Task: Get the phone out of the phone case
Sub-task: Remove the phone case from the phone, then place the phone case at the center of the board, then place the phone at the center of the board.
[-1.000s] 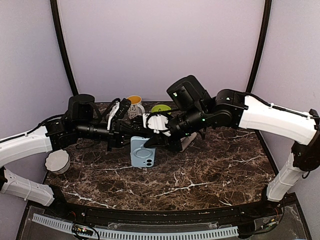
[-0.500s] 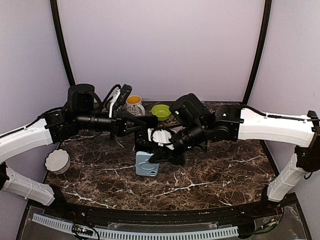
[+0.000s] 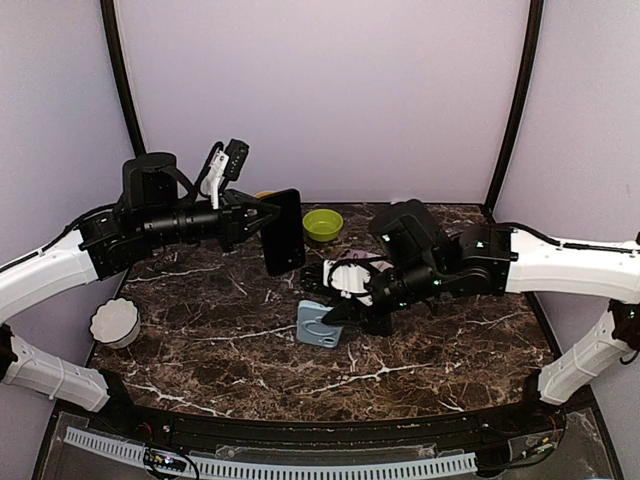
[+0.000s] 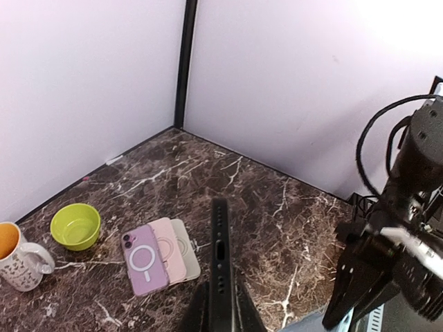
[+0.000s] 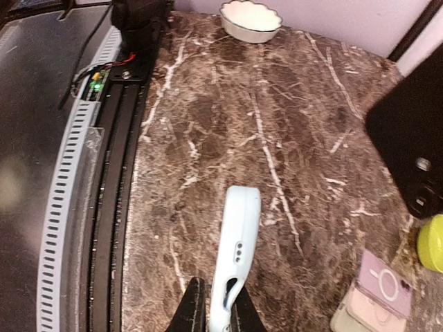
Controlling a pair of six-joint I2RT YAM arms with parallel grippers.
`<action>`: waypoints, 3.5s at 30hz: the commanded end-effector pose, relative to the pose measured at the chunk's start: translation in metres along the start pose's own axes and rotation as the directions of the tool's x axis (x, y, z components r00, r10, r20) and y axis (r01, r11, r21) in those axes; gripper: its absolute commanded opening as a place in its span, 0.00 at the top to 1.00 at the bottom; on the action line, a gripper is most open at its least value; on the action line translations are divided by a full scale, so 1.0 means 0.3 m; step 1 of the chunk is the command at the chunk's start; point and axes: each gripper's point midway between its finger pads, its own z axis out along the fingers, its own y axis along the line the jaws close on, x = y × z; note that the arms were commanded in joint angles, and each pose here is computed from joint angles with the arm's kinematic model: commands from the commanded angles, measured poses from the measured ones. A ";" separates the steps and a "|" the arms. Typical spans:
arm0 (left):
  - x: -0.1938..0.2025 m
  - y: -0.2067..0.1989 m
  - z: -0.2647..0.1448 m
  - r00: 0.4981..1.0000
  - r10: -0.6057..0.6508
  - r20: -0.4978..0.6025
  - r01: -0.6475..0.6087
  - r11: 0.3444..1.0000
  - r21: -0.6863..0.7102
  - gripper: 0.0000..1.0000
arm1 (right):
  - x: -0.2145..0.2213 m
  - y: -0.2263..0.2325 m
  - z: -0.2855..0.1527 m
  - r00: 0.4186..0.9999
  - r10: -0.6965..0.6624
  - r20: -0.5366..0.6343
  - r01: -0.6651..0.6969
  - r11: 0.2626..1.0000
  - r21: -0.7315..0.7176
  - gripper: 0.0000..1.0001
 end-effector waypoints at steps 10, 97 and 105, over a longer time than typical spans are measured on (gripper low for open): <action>0.065 0.034 -0.135 0.997 -0.051 0.057 0.057 0.993 -0.100 1.00 | 0.236 -0.601 -0.431 0.962 0.271 -0.043 -0.096 0.478 0.873 1.00; 0.763 1.209 -0.393 0.494 -0.757 -0.428 -0.415 0.227 -0.881 0.85 | 0.735 -0.609 -0.443 0.512 0.825 0.237 -0.590 0.138 0.796 0.08; 0.869 1.184 -0.326 0.470 -0.805 -0.362 -0.279 0.253 -0.926 0.64 | 0.732 -0.586 -0.438 0.505 0.828 0.242 -0.601 0.136 0.788 0.08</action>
